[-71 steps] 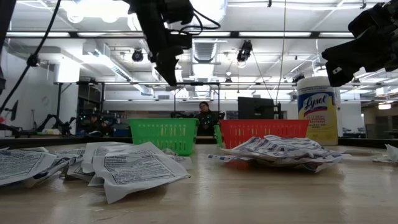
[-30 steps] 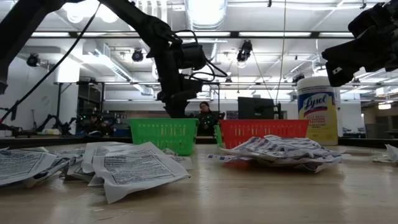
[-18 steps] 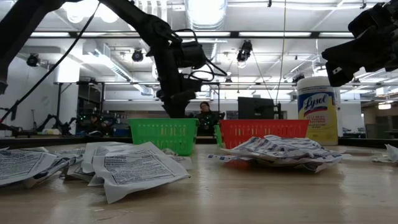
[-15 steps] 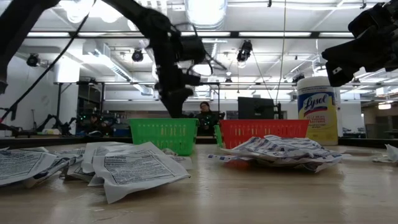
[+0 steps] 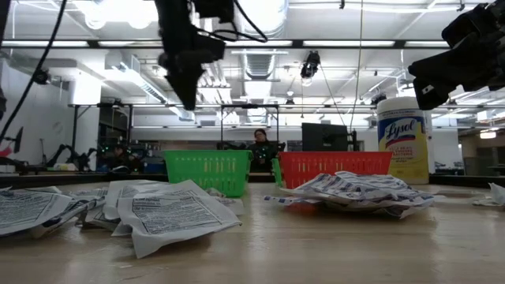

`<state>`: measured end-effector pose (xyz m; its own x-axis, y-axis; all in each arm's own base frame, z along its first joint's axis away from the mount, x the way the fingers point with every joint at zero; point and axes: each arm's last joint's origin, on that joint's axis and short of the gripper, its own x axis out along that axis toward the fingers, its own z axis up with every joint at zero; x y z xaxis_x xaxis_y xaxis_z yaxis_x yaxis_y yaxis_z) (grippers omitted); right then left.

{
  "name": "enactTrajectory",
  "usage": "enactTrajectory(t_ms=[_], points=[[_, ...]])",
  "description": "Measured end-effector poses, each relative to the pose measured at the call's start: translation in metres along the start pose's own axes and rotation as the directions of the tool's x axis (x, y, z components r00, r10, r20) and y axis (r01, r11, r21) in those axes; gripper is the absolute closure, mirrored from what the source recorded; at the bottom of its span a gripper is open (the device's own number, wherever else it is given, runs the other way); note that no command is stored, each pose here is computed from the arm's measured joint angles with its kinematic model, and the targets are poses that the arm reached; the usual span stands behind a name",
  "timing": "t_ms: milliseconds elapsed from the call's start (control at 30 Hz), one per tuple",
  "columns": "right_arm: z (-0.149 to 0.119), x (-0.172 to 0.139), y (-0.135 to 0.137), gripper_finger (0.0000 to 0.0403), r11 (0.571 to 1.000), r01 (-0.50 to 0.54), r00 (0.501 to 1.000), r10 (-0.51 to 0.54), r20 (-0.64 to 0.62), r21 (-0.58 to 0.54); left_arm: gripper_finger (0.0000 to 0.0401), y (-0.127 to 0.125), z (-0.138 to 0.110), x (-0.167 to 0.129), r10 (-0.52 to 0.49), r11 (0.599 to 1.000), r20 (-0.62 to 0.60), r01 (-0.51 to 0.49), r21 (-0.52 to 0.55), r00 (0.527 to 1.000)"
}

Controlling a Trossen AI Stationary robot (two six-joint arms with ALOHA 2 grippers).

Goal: Pick & Place First Aid Supplies
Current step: Put the blue alcohol pad into the yellow bin

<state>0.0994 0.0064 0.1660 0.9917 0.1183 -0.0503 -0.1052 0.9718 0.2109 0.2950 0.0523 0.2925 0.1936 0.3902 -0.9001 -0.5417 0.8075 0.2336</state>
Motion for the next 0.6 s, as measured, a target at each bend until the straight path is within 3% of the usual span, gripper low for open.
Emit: enactTrajectory(t_ms=[100,233,367,600], points=[[0.000,0.000,0.000,0.0374,1.000,0.000,1.000,0.000,0.000,0.000,0.0268,-0.006,-0.019,-0.007,-0.021,0.998,-0.050,0.019,-0.057,0.998],[0.000,0.000,0.000,0.0374,1.000,0.000,1.000,0.000,0.000,0.000,0.0267,-0.016,-0.042,-0.012,-0.127,0.982,-0.111,0.109,-0.152,0.986],[0.000,0.000,0.000,0.0374,1.000,0.000,1.000,0.000,0.000,0.000,0.0267,-0.025,-0.063,-0.016,-0.241,0.945,-0.183,0.188,-0.268,0.953],[0.000,0.000,0.000,0.0374,1.000,0.000,1.000,0.000,0.000,0.000,0.0268,-0.044,-0.095,-0.017,-0.343,0.875,-0.257,0.207,-0.438,0.904]])
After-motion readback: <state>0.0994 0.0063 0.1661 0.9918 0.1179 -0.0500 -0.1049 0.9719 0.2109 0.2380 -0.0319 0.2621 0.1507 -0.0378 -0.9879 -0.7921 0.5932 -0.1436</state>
